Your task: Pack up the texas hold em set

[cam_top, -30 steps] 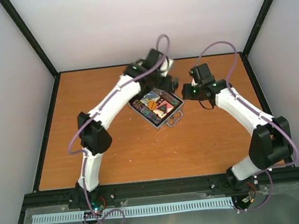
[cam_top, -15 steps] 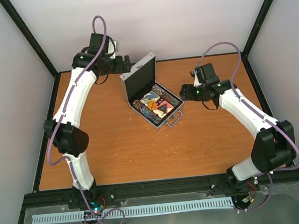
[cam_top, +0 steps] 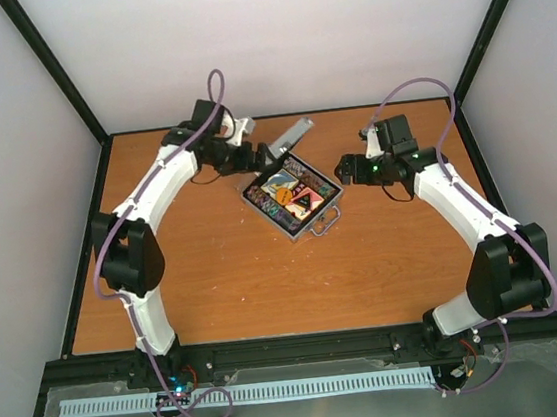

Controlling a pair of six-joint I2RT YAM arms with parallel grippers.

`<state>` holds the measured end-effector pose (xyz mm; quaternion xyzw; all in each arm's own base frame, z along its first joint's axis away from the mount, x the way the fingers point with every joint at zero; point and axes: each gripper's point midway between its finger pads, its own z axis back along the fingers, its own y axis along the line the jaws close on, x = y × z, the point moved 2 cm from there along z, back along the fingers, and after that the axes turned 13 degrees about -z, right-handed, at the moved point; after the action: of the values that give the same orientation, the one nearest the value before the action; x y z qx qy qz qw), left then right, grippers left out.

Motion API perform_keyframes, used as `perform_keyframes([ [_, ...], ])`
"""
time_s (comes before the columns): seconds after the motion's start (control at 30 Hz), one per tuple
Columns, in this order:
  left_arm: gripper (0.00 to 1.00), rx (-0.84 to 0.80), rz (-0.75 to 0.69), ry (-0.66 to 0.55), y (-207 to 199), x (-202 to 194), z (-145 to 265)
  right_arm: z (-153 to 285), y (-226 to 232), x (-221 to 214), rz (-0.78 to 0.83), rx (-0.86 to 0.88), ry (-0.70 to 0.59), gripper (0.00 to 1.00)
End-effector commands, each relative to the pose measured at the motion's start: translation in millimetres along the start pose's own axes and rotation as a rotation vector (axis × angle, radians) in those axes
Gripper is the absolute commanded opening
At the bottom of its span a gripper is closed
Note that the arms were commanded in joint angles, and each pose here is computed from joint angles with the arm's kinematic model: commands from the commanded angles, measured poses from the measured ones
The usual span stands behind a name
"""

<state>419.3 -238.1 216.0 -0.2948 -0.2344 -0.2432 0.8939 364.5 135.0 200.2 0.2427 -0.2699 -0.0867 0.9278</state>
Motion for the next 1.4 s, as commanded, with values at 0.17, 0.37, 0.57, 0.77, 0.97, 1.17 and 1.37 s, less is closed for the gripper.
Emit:
perform_keyframes([
  [0.17, 1.00, -0.293, -0.054, 0.123, -103, -78, -25, -29, -34, -12, -0.050, 0.091, 0.085, 0.88],
  [0.37, 1.00, -0.171, 0.143, 0.136, -75, -115, -33, -49, -48, -22, -0.110, 0.181, 0.129, 0.88],
  [0.57, 1.00, -0.171, 0.323, 0.083, -49, -124, -41, -68, -32, -26, -0.091, 0.338, 0.207, 0.81],
  [0.77, 1.00, -0.159, 0.430, 0.078, -31, -119, -58, -79, -26, -46, -0.004, 0.350, 0.293, 0.74],
  [0.97, 0.92, -0.124, 0.459, 0.111, -20, -126, -71, -85, -15, -68, 0.023, 0.384, 0.358, 0.67],
  [1.17, 0.74, -0.130, 0.454, 0.124, -18, -125, -78, -94, -15, -75, 0.031, 0.360, 0.380, 0.58],
  [1.37, 0.70, -0.143, 0.462, 0.147, -17, -128, -84, -106, -16, -84, 0.053, 0.339, 0.413, 0.55],
])
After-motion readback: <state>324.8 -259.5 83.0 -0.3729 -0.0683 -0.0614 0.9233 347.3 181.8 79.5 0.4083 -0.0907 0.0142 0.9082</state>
